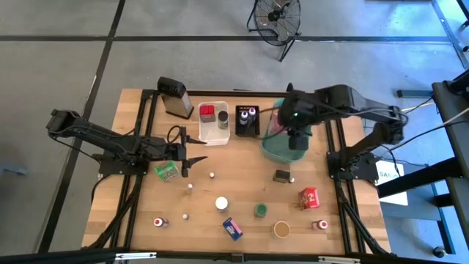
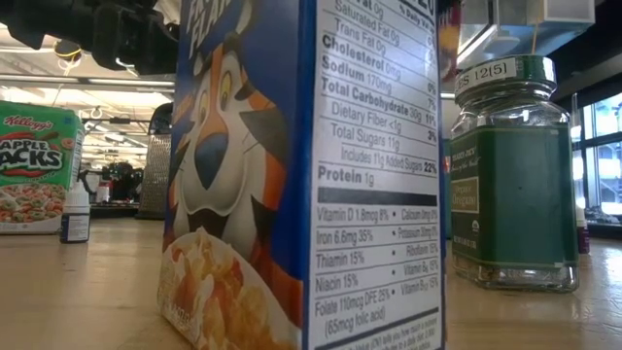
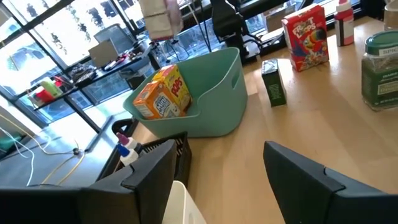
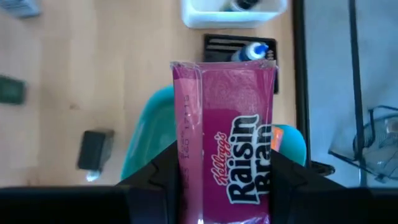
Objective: Pick & Place Kitchen Items
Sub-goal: Put the purple cereal box into the green bin
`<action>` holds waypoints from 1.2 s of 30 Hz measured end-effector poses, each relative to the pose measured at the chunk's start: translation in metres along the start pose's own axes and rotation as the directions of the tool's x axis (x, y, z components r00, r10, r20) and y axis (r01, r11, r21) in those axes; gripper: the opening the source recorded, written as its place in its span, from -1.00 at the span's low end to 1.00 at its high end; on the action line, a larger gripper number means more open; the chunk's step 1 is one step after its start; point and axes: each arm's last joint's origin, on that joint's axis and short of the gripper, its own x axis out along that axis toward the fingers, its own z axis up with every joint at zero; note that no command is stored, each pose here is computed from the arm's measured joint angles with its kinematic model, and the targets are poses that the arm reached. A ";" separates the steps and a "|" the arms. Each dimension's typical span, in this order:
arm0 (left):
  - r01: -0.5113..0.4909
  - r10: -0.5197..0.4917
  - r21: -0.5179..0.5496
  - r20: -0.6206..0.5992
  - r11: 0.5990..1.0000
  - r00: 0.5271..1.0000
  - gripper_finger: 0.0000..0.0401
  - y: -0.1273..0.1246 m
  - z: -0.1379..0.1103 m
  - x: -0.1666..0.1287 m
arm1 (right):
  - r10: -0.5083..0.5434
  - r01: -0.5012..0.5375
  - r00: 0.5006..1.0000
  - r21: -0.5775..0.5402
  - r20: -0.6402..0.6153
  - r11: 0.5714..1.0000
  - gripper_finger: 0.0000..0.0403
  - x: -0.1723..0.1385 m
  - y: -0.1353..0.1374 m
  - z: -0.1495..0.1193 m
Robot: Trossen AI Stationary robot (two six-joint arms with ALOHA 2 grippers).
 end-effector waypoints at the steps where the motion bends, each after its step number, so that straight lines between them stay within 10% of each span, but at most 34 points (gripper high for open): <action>1: 0.000 0.000 0.000 0.000 1.000 1.000 0.18 0.000 0.000 0.000 | -0.009 0.008 1.000 0.022 0.011 1.000 -0.29 0.004 -0.004 -0.005; 17: 0.000 0.000 -0.002 -0.001 1.000 1.000 0.18 0.000 0.000 0.000 | -0.001 0.002 1.000 0.257 -0.005 0.966 -0.29 0.126 -0.046 -0.070; 36: 0.000 0.000 -0.001 0.000 1.000 1.000 0.18 0.000 0.000 0.000 | 0.021 0.008 0.996 0.308 -0.091 0.951 -0.29 0.156 -0.053 -0.073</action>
